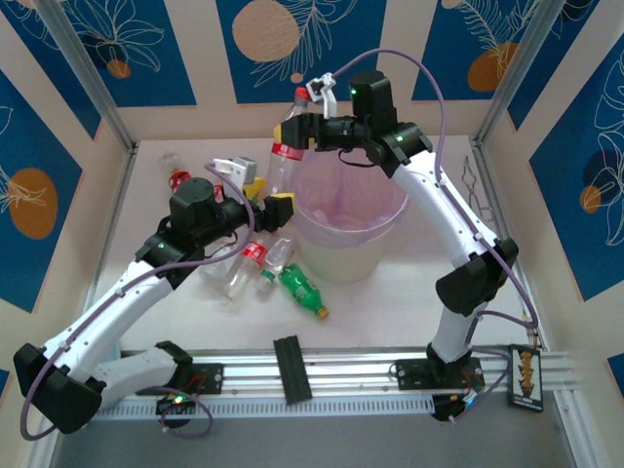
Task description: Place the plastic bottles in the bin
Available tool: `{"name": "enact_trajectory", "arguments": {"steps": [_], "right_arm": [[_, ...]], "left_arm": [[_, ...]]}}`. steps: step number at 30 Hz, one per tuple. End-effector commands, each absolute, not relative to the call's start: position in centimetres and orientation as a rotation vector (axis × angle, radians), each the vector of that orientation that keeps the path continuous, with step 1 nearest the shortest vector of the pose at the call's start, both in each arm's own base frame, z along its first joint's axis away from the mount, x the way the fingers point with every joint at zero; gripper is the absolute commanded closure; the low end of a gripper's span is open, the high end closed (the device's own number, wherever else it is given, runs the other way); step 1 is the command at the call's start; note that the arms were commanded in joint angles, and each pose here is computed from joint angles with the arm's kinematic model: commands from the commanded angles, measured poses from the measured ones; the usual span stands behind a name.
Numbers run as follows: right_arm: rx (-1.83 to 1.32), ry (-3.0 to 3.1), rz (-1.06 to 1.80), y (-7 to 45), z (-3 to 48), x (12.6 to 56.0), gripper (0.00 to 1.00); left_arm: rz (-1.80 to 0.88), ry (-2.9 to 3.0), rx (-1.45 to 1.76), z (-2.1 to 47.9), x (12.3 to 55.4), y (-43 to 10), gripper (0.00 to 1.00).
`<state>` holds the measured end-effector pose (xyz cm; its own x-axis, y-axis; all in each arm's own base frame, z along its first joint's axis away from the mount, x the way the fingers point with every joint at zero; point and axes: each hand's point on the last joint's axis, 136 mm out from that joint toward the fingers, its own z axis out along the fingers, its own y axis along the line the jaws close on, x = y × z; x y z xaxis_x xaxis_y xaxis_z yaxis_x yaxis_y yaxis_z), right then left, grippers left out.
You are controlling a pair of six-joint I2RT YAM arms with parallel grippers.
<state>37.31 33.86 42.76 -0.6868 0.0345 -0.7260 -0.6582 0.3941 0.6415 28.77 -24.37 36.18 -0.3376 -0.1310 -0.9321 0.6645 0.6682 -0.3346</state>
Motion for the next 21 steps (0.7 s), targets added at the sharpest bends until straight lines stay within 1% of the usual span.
{"name": "enact_trajectory", "arguments": {"steps": [1,6,9,11,14,21], "right_arm": [[-0.559,1.824,1.327,32.4,48.4,36.5,0.33],[-0.508,1.707,1.224,28.4,53.4,36.4,0.33],[-0.492,1.709,1.131,26.3,54.3,36.3,0.33],[-0.485,1.741,1.076,25.1,53.9,36.3,0.33],[-0.503,1.814,1.03,23.7,52.2,36.1,0.34],[-0.588,2.015,0.851,22.3,45.4,36.2,0.35]], "left_arm": [[-0.959,1.577,0.42,40.9,27.0,-24.2,0.0],[-0.971,1.578,0.43,40.9,26.8,-24.4,0.0],[-0.978,1.602,0.429,40.5,27.7,-25.1,0.01],[-0.963,1.659,0.417,39.8,28.8,-25.6,0.04],[-0.919,1.752,0.384,38.3,30.8,-26.2,0.13],[-0.852,1.876,0.379,35.4,34.2,-28.2,0.3]]}}
